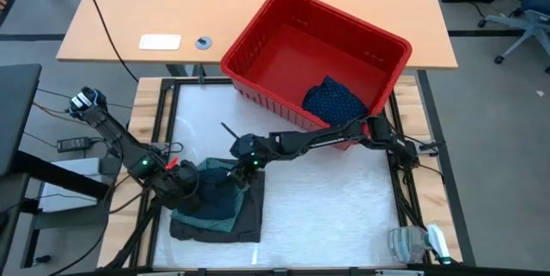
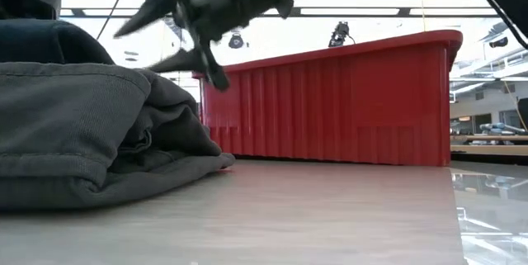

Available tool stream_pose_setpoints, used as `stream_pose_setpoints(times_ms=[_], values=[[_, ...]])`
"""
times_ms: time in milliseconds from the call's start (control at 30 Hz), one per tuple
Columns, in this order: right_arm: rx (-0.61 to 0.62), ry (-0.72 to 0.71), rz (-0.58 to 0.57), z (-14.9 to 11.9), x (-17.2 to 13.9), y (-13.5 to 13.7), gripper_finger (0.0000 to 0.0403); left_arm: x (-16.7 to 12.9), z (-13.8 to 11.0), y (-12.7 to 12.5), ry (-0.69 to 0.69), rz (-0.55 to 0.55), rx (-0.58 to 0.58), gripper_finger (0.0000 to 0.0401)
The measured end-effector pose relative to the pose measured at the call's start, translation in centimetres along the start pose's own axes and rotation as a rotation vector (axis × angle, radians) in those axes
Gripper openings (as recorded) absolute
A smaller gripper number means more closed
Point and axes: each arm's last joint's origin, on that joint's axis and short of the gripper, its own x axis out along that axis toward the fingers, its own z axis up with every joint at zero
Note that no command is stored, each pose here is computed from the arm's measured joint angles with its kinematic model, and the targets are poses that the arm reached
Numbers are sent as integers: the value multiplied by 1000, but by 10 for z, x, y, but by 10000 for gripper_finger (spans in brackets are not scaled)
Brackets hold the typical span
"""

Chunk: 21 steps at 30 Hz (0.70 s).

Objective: Fold laundry
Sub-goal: Put the dark blue shorts into the red bin

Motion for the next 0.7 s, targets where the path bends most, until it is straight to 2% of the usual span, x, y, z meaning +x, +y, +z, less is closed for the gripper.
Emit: stream_pose_setpoints(times_ms=[133,333,500,700], values=[[-126,-69,10,7,-15,16,234,-24,6,-15,14,-66,-2,188],[-329,-109,-6,6,-14,23,234,-63,18,-24,-74,-4,102,188],[-472,-164,-12,17,-10,9,237,-59,17,-27,-80,-23,99,188],[-525,-221,20,25,0,-6,257,-30,10,-24,-9,28,78,188]])
